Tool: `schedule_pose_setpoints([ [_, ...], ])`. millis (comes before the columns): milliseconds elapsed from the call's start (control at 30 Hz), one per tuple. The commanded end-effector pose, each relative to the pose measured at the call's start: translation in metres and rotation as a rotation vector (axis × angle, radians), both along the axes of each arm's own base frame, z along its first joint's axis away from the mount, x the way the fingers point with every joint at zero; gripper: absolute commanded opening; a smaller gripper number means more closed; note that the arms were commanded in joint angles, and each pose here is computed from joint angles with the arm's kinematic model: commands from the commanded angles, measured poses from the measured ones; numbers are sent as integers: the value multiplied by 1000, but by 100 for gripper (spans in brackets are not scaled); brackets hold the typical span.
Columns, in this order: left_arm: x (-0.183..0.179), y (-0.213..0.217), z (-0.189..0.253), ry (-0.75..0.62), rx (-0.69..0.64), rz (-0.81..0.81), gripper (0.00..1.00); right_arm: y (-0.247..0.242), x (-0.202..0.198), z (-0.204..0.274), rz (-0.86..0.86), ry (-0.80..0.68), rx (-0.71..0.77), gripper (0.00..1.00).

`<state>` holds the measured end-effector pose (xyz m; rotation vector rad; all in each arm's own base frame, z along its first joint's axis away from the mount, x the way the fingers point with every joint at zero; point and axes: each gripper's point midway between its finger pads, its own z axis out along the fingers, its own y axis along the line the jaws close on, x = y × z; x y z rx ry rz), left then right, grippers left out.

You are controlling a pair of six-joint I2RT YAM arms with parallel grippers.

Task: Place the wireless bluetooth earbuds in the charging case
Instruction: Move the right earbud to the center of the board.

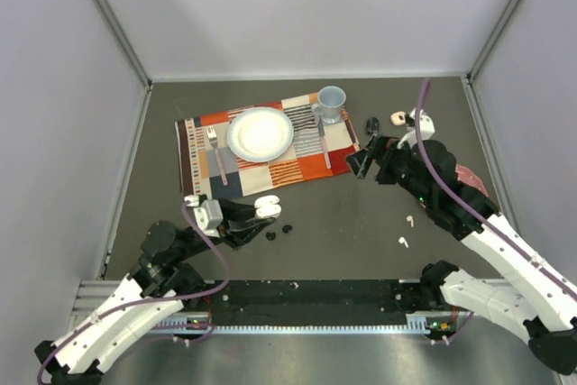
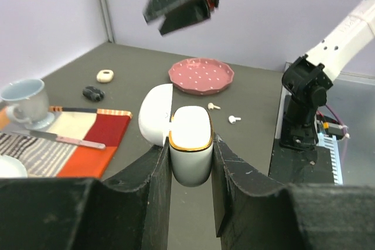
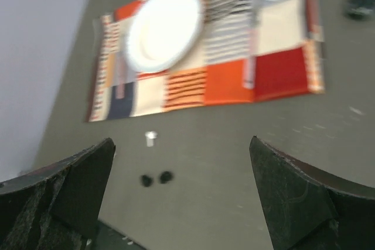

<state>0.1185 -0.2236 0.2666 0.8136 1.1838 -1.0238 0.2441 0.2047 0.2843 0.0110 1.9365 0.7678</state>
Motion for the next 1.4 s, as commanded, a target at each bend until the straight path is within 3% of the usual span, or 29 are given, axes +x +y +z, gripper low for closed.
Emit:
schedule_pose_setpoints([
  [0, -4, 14, 35, -63, -40, 45, 0, -57, -6, -64, -106, 138, -207, 99],
  [233, -7, 22, 39, -66, -14, 66, 0, -110, -30, -130, -253, 353, -369, 97],
  [367, -6, 25, 40, -78, -32, 83, 0, -109, -44, -160, -216, 491, -401, 85],
  [533, -6, 23, 41, -82, -35, 77, 0, -108, -54, -180, -273, 622, -357, 89],
  [667, -7, 23, 41, -81, -33, 75, 0, -123, -74, -215, -430, 738, -312, 94],
  [933, -7, 22, 42, -90, -38, 65, 0, -151, -78, -231, -616, 705, -308, 94],
  [1367, -9, 21, 42, -90, -45, 53, 0, -146, -69, -243, -578, 662, -309, 93],
])
